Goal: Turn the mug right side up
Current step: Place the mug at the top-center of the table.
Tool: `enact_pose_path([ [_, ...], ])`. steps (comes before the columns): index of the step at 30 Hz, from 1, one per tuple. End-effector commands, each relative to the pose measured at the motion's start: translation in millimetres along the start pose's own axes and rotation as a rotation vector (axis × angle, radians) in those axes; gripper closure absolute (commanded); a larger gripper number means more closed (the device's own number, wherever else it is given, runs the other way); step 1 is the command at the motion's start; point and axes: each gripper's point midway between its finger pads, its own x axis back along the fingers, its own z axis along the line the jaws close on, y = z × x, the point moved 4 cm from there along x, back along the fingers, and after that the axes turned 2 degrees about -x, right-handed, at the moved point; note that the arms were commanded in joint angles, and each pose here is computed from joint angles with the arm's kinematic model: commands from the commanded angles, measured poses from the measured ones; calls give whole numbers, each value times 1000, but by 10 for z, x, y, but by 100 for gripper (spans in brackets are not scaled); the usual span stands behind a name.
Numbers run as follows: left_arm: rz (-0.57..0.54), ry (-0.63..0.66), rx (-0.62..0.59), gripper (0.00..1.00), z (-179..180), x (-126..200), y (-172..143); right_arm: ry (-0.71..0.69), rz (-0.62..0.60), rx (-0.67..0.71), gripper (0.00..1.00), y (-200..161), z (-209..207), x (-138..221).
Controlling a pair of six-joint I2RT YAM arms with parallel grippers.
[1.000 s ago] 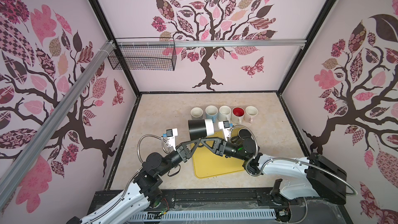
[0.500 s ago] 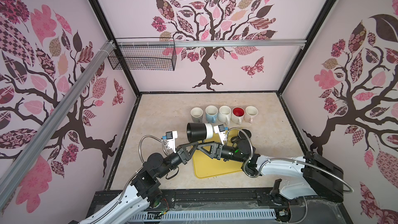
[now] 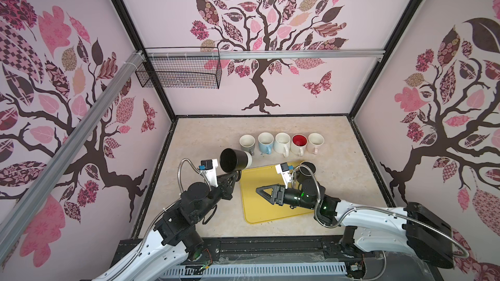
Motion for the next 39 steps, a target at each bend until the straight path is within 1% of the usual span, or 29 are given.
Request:
enact_pose_path([
  [1, -95, 129, -118, 100, -17, 78, 454, -221, -52, 33, 36, 120, -141, 152],
  [4, -60, 190, -175, 100, -30, -36, 527, -371, -56, 104, 36, 224, -167, 227],
  [6, -22, 227, -188, 100, -3, -140, 569, -428, -58, 145, 36, 270, -179, 262],
  [8, 21, 251, -170, 100, 76, -268, 626, -476, -67, 169, 36, 312, -207, 296],
  [11, 81, 286, -105, 100, 284, -432, 710, -515, -73, 173, 35, 356, -270, 333],
  [15, 121, 313, -29, 100, 553, -616, 773, -534, -70, 198, 34, 369, -271, 352],
  [19, 181, 323, 17, 100, 748, -834, 738, -536, -66, 213, 34, 371, -276, 365],
  [23, 234, 386, -3, 100, 901, -1032, 657, -542, -63, 233, 33, 383, -270, 370],
  [29, 260, 430, -25, 100, 1026, -1264, 624, -560, -53, 257, 33, 400, -259, 393],
  [36, 291, 422, -49, 100, 1101, -1496, 543, -577, -62, 272, 32, 422, -257, 450],
  [39, 304, 442, -61, 100, 1158, -1557, 504, -586, -64, 274, 32, 432, -260, 473],
])
